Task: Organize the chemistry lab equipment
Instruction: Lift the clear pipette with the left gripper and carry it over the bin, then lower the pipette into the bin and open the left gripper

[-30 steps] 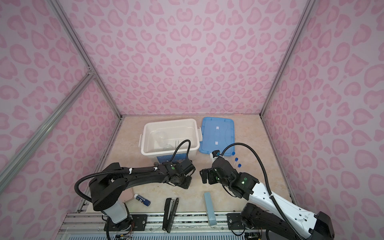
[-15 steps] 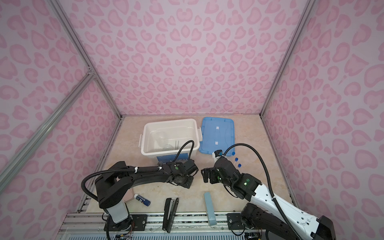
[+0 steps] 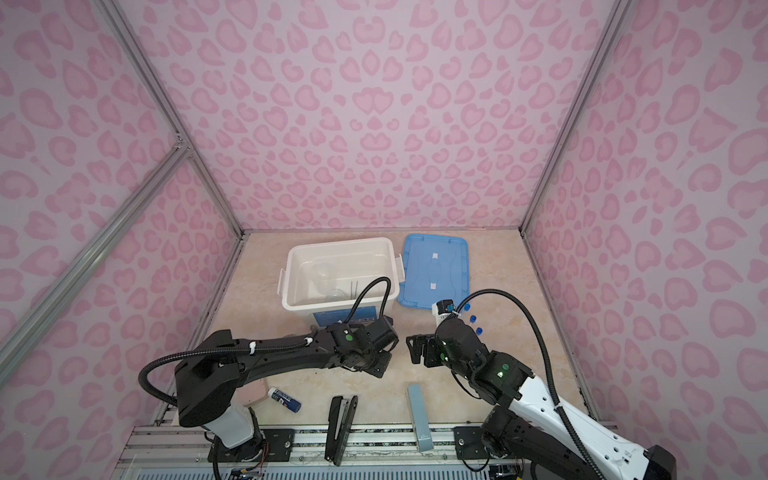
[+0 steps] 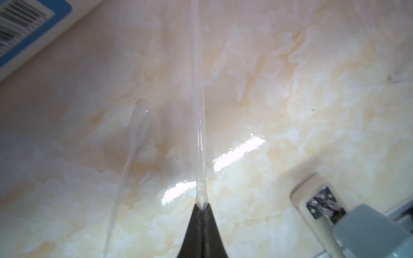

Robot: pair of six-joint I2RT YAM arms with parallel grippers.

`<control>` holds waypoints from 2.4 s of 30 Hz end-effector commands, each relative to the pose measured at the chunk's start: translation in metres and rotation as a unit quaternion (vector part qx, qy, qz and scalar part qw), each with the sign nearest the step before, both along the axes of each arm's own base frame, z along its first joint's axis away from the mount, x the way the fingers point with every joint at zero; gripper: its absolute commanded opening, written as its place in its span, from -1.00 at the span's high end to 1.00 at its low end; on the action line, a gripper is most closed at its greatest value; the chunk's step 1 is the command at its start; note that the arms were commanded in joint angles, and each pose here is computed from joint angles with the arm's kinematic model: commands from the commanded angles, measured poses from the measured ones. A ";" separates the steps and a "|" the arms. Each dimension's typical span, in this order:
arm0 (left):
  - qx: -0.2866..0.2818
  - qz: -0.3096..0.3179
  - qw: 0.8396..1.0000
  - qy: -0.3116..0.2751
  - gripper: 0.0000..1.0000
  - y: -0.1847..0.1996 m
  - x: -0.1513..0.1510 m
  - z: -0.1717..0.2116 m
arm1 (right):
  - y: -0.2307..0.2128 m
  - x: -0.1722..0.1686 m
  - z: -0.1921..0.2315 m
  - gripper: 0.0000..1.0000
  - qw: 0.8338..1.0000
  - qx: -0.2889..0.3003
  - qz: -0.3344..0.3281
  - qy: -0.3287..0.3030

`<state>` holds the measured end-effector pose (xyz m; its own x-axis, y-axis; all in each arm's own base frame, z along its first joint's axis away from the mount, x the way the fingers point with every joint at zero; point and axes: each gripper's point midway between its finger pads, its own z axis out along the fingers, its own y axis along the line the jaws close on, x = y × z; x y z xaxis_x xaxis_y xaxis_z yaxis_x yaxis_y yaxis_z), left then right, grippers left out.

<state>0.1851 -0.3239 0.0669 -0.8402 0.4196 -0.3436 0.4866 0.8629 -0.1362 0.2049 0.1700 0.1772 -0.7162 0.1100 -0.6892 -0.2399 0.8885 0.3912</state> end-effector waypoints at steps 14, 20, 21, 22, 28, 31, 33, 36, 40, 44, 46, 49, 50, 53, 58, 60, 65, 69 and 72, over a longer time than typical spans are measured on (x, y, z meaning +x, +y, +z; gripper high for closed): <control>-0.208 0.051 0.975 -0.065 0.91 -0.020 0.068 0.196 | -0.005 0.030 0.106 -0.96 0.990 0.030 0.000 -0.137; -0.224 0.103 0.966 -0.072 0.90 -0.001 0.135 0.203 | 0.027 0.065 0.123 -0.96 0.993 0.010 0.043 -0.113; -0.224 0.109 0.966 -0.073 0.90 0.001 0.145 0.202 | 0.034 0.070 0.124 -0.96 0.993 0.011 0.053 -0.108; -0.220 0.114 0.966 -0.070 0.89 0.003 0.153 0.198 | 0.039 0.075 0.124 -0.95 0.993 0.010 0.060 -0.105; -0.211 0.149 0.965 -0.040 0.85 0.007 0.191 0.162 | 0.060 0.107 0.113 -0.92 0.993 0.014 0.092 -0.069; -0.199 0.159 0.967 -0.027 0.86 0.006 0.207 0.139 | 0.067 0.120 0.108 -0.90 0.992 0.036 0.106 -0.057; -0.192 0.160 0.968 -0.020 0.86 0.001 0.215 0.125 | 0.066 0.129 0.104 -0.90 0.993 0.033 0.105 -0.052; -0.182 0.161 0.970 0.000 0.86 -0.006 0.221 0.103 | 0.065 0.137 0.095 -0.89 0.994 0.018 0.102 -0.038; -0.175 0.164 0.971 0.015 0.87 -0.008 0.222 0.081 | 0.067 0.142 0.086 -0.87 0.993 0.002 0.111 -0.027; -0.173 0.165 0.970 0.033 0.88 -0.011 0.219 0.066 | 0.067 0.146 0.083 -0.87 0.993 -0.008 0.114 -0.028; -0.174 0.168 0.970 0.034 0.88 -0.010 0.218 0.062 | 0.068 0.148 0.082 -0.86 0.993 -0.007 0.115 -0.028; -0.168 0.169 0.970 0.041 0.87 -0.009 0.217 0.051 | 0.069 0.151 0.078 -0.86 0.993 -0.009 0.116 -0.024; -0.165 0.169 0.971 0.043 0.87 -0.009 0.217 0.048 | 0.069 0.153 0.077 -0.86 0.993 -0.009 0.115 -0.023; -0.165 0.167 0.971 0.044 0.86 -0.009 0.217 0.038 | 0.070 0.154 0.076 -0.85 0.993 -0.010 0.117 -0.021; -0.161 0.164 0.972 0.052 0.82 -0.011 0.218 0.027 | 0.071 0.157 0.071 -0.84 0.993 -0.013 0.116 -0.016; -0.158 0.165 0.972 0.051 0.80 -0.011 0.219 0.023 | 0.071 0.157 0.069 -0.84 0.993 -0.015 0.115 -0.012; -0.152 0.166 0.973 0.058 0.77 -0.010 0.220 0.008 | 0.072 0.157 0.065 -0.84 0.993 -0.013 0.115 -0.007; -0.151 0.169 0.972 0.062 0.75 -0.009 0.219 -0.001 | 0.071 0.157 0.063 -0.84 0.994 -0.015 0.113 -0.005; -0.148 0.170 0.972 0.069 0.70 -0.008 0.218 -0.010 | 0.071 0.158 0.062 -0.84 0.994 -0.014 0.112 -0.005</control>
<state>0.4002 -0.3302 0.0649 -0.9601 0.0095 -0.2796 0.1367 0.8878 -0.4395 0.3610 0.2403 0.2421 -0.7135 -0.0734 -0.6968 -0.4385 0.8225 0.3624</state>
